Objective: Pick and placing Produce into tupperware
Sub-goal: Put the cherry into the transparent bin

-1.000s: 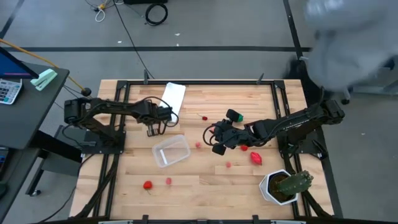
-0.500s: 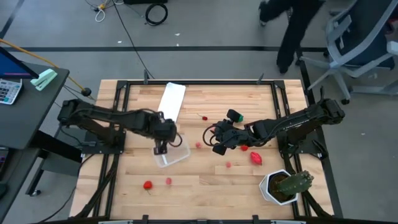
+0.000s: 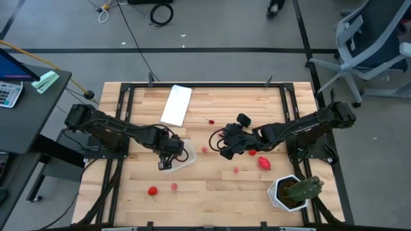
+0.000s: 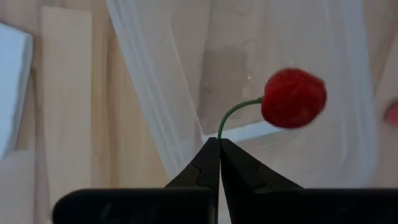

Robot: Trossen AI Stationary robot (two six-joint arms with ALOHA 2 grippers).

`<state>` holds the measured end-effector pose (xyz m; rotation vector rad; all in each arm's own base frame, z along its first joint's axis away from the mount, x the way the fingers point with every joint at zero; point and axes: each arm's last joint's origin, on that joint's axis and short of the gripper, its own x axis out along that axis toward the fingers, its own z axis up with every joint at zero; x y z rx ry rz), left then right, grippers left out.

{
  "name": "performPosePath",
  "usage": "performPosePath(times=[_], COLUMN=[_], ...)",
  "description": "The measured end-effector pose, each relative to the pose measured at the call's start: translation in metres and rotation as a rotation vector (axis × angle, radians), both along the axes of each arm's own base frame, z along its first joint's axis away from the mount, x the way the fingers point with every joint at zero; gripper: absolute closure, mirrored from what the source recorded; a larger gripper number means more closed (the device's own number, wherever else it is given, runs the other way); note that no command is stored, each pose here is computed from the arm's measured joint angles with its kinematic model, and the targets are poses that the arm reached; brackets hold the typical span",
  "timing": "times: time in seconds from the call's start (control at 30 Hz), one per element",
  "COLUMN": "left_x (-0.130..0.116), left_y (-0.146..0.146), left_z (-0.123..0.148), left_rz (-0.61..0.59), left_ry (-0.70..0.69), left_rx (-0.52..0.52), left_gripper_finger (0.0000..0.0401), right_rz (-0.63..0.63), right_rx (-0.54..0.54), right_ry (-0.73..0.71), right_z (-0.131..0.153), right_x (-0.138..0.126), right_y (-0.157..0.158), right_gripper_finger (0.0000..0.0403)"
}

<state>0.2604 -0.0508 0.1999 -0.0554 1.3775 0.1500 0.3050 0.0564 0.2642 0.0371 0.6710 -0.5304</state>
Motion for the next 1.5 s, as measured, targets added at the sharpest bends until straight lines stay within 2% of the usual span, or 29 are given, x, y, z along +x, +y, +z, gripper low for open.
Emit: performPosePath(times=[0.2,0.53,0.7,0.87,0.97,1.1,1.23,1.37,1.5], left_x=[0.003,0.009,0.015,0.026,0.030,0.030,0.020,-0.001,-0.023], left_y=[-0.002,-0.005,-0.006,-0.009,-0.009,-0.006,0.001,0.008,0.020], left_z=[-0.010,-0.011,0.009,0.060,0.102,0.169,0.234,0.290,0.333], left_rz=[-0.010,-0.036,0.005,-0.017,-0.096,-0.161,-0.156,-0.155,-0.101], left_ry=[-0.002,-0.043,-0.051,-0.087,-0.137,-0.299,-0.504,-0.703,-0.885], left_rx=[-0.052,-0.061,-0.071,-0.074,-0.054,0.057,0.192,0.272,0.288], left_gripper_finger=[0.0380,0.0294,0.0270,0.0258,0.0258,0.0265,0.0273,0.0277,0.0275], right_rz=[0.000,0.000,-0.008,-0.013,0.045,0.125,0.143,0.132,0.125], right_rx=[-0.001,-0.001,-0.013,-0.045,0.012,0.038,0.067,0.118,0.113], right_ry=[0.004,0.005,0.006,0.042,0.054,-0.021,-0.045,0.001,0.029], right_z=[0.000,0.000,0.000,0.000,0.000,0.000,-0.007,-0.038,-0.075], right_x=[0.000,0.000,0.000,0.003,0.008,0.016,0.020,0.025,0.044], right_y=[0.000,0.000,-0.003,-0.021,-0.038,-0.061,-0.080,-0.094,-0.102], right_gripper_finger=[0.0266,0.0266,0.0266,0.0266,0.0266,0.0266,0.0266,0.0266,0.0266])
